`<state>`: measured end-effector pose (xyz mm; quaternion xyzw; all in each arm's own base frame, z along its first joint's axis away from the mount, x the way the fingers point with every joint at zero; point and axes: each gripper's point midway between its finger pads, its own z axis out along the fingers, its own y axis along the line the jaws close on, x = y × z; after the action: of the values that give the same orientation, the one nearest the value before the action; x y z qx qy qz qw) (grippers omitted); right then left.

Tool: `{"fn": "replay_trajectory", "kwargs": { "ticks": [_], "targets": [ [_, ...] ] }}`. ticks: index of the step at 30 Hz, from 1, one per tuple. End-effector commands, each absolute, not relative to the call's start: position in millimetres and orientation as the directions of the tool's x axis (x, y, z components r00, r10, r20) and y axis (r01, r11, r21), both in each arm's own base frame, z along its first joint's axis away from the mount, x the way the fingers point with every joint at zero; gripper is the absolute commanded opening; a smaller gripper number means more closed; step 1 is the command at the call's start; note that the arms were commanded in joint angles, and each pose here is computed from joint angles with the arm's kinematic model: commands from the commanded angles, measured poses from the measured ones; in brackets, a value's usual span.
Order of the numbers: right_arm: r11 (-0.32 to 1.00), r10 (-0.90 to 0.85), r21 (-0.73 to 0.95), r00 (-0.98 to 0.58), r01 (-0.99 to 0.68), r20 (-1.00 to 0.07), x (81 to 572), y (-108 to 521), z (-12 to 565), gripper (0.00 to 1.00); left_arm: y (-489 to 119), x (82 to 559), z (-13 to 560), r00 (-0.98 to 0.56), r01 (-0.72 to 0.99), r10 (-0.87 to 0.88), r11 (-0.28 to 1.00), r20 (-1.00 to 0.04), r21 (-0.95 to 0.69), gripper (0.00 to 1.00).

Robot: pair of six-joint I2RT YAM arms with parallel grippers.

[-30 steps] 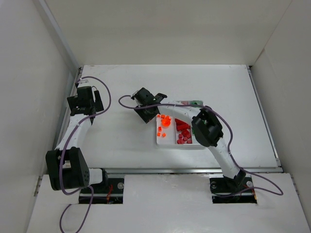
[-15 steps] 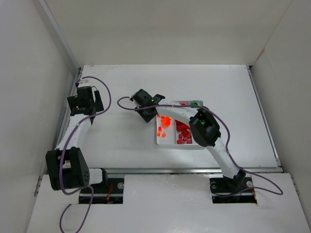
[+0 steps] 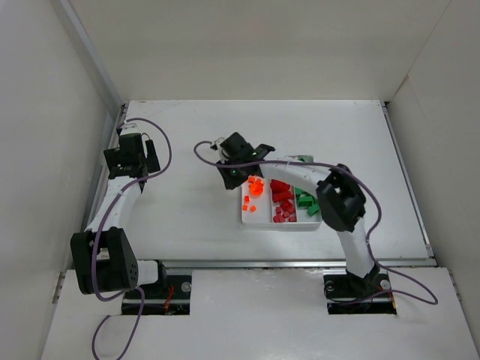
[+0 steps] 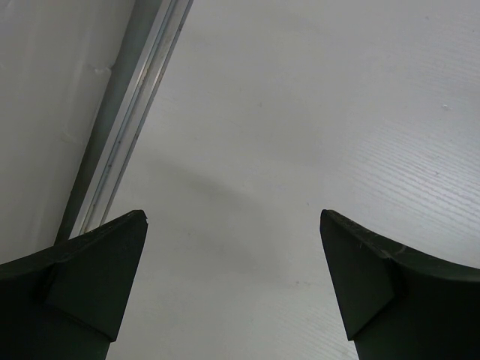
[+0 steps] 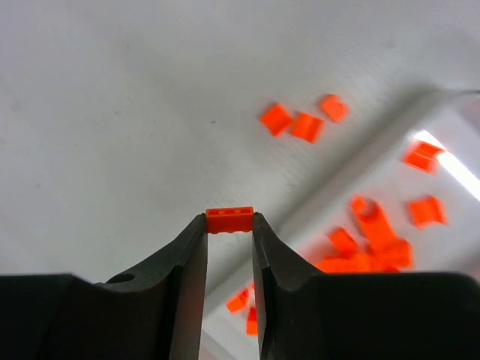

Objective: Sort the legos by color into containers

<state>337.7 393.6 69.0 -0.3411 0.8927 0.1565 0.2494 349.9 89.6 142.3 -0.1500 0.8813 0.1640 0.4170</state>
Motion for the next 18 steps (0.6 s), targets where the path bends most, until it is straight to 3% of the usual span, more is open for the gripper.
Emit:
{"fn": "replay_trajectory", "kwargs": {
  "ticks": [1,4,8,12,18],
  "targets": [
    [0.772,-0.212,0.266,-0.628,-0.578,-0.749,385.5,377.8,167.3,0.09,93.0,355.3,154.3,-0.578,-0.414,-0.122,0.896,-0.807,0.161,1.0],
    [0.87,-0.163,0.224,-0.685,-0.439,-0.71,403.8,334.4,151.5,0.09,91.3,356.0,154.0,-0.578,-0.406,-0.122,0.901,-0.807,0.155,1.0],
    [0.907,-0.165,0.205,-0.761,-0.367,-0.628,407.4,304.7,112.4,0.09,85.8,358.3,149.6,-0.591,-0.372,-0.114,0.917,-0.798,0.145,1.0],
    [0.913,-0.165,0.201,-0.772,-0.355,-0.613,405.8,297.9,102.0,0.11,82.2,357.8,147.4,-0.603,-0.349,-0.107,0.926,-0.791,0.141,0.99],
    [0.915,-0.168,0.197,-0.777,-0.353,-0.607,407.9,299.0,96.3,0.22,76.7,359.9,148.7,-0.604,-0.325,-0.107,0.938,-0.789,0.121,0.99]
  ]
}}
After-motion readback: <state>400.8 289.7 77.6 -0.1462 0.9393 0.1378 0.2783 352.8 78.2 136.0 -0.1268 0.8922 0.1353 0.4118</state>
